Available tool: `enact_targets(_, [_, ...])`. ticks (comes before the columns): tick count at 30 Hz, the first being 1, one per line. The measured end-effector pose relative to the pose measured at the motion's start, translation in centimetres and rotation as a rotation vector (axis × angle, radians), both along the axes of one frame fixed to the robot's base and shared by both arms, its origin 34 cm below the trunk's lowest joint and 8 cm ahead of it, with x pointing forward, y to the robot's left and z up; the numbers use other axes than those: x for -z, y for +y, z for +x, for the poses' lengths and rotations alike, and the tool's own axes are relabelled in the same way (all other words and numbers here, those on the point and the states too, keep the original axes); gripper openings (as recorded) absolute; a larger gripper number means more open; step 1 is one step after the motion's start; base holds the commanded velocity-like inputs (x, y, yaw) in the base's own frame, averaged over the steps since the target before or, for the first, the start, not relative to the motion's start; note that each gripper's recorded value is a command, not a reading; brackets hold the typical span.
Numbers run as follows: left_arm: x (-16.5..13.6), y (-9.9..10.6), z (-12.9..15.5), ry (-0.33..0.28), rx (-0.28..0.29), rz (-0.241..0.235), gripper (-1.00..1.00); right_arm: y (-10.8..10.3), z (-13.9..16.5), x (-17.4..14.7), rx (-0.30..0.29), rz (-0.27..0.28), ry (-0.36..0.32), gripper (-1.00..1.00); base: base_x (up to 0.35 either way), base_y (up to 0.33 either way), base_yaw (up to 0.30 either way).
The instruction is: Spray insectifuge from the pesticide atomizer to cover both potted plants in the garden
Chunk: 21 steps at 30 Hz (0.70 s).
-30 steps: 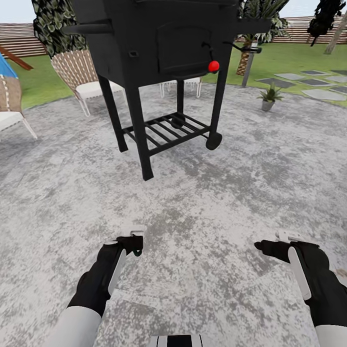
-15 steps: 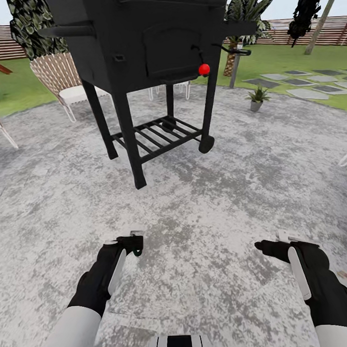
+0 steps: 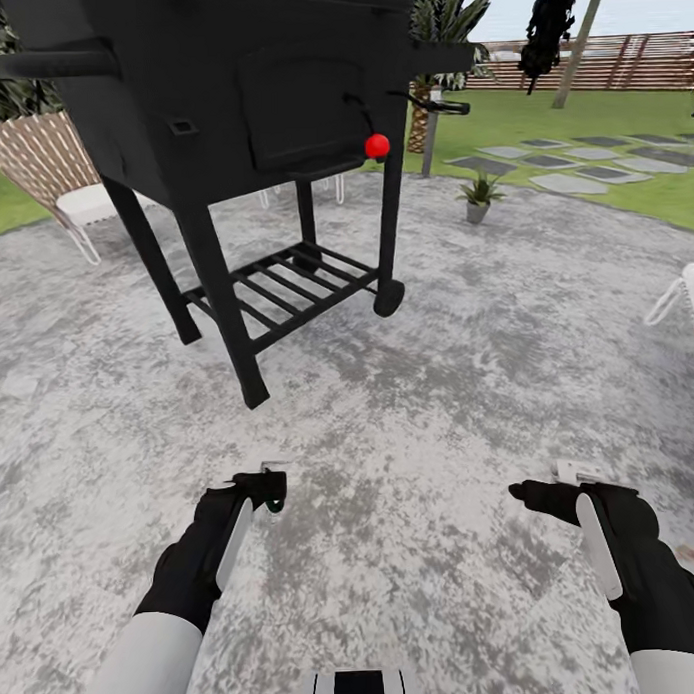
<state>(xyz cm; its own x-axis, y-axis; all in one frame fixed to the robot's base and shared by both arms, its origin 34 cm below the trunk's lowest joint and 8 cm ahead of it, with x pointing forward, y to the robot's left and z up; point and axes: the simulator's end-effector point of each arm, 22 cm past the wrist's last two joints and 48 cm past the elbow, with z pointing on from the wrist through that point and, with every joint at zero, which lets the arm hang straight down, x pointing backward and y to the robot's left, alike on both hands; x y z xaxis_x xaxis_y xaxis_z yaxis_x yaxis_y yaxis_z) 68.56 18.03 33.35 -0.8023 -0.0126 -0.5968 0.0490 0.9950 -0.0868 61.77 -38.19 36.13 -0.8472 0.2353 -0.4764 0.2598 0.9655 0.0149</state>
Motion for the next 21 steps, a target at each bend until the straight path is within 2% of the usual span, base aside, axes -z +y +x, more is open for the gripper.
enact_targets(7, [-0.1, -1.4, -0.1, -0.004, 0.044, 0.01, -1.0, 0.0, 0.0, 0.0, 0.0, 0.0, 0.0, 1.0, 0.295, -0.118, -0.272])
enact_targets(16, [-0.1, -1.5, -0.1, -0.004, 0.047, 0.01, -1.0, 0.0, 0.0, 0.0, 0.0, 0.0, 0.0, 1.0, 0.277, -0.188, -0.272])
enact_targets(21, [-0.1, -1.6, -0.2, -0.003, 0.047, 0.008, -1.0, 0.0, 0.0, 0.0, 0.0, 0.0, 0.0, 1.0, 0.323, -0.072, -0.272])
